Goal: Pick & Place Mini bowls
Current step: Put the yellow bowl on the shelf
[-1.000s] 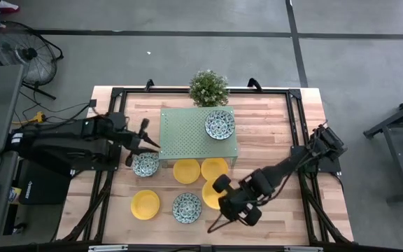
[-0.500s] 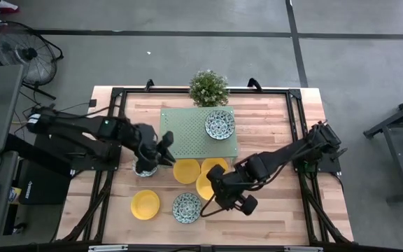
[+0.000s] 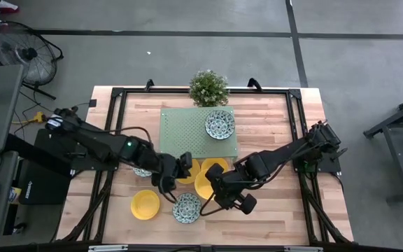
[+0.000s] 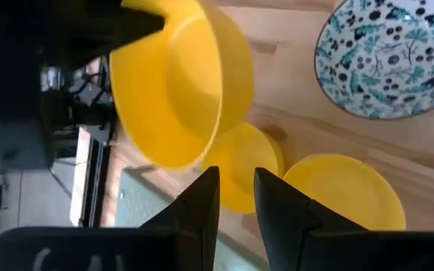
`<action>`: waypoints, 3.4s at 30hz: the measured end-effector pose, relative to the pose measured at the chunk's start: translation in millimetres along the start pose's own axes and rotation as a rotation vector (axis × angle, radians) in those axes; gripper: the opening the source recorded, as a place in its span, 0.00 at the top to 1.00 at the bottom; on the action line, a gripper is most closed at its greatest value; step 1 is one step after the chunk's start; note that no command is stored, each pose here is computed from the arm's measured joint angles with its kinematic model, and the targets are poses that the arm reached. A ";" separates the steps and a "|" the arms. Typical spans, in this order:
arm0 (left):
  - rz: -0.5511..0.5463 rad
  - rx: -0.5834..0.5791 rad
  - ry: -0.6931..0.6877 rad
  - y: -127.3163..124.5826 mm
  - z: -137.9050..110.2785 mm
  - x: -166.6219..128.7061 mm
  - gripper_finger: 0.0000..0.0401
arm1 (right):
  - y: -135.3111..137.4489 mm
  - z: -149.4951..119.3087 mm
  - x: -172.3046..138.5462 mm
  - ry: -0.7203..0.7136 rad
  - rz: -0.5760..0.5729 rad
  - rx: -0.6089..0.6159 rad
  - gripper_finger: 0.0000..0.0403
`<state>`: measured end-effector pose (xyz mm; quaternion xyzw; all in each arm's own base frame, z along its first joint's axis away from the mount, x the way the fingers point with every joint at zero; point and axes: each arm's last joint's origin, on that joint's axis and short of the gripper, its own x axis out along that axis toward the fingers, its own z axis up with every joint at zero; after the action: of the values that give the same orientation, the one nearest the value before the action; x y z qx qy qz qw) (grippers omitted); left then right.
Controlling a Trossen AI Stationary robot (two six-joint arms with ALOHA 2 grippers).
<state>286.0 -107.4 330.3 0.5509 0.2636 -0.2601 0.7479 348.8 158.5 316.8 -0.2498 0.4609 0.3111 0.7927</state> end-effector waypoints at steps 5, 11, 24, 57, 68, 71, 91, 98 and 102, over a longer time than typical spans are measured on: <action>-0.031 0.006 0.020 1.1 4.8 20.8 0.80 | 0.2 0.4 0.0 -0.004 0.000 0.006 1.00; -0.041 0.037 0.027 2.7 6.9 26.9 0.80 | 0.7 0.3 0.0 -0.003 0.008 0.013 1.00; -0.025 0.038 0.027 3.8 7.5 27.8 0.80 | 1.3 -4.0 6.0 0.009 0.041 0.023 1.00; -0.054 0.051 -0.013 2.5 8.2 27.3 0.80 | -18.3 -6.1 10.8 -0.048 -0.045 -0.040 1.00; -0.057 0.010 -0.009 2.1 8.0 27.3 0.80 | -19.6 -5.2 10.7 -0.048 -0.076 -0.069 1.00; -0.081 0.001 -0.025 0.7 8.0 27.1 0.80 | -19.7 -4.3 10.6 -0.057 -0.078 -0.086 1.00; -0.150 0.063 -0.045 -4.7 6.6 31.0 0.99 | -20.3 -2.2 9.3 -0.085 -0.072 -0.116 0.99; -0.126 0.077 -0.027 -3.2 7.2 35.2 1.00 | -16.7 -1.1 2.0 -0.110 -0.058 -0.062 0.86; -0.114 0.077 -0.024 -2.2 7.3 35.4 1.00 | -13.0 1.0 -13.5 -0.146 -0.102 -0.013 0.72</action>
<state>310.9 -118.6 306.5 0.5602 0.2754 -0.3189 0.7132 353.6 146.8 330.6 -0.2548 0.3864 0.2908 0.8374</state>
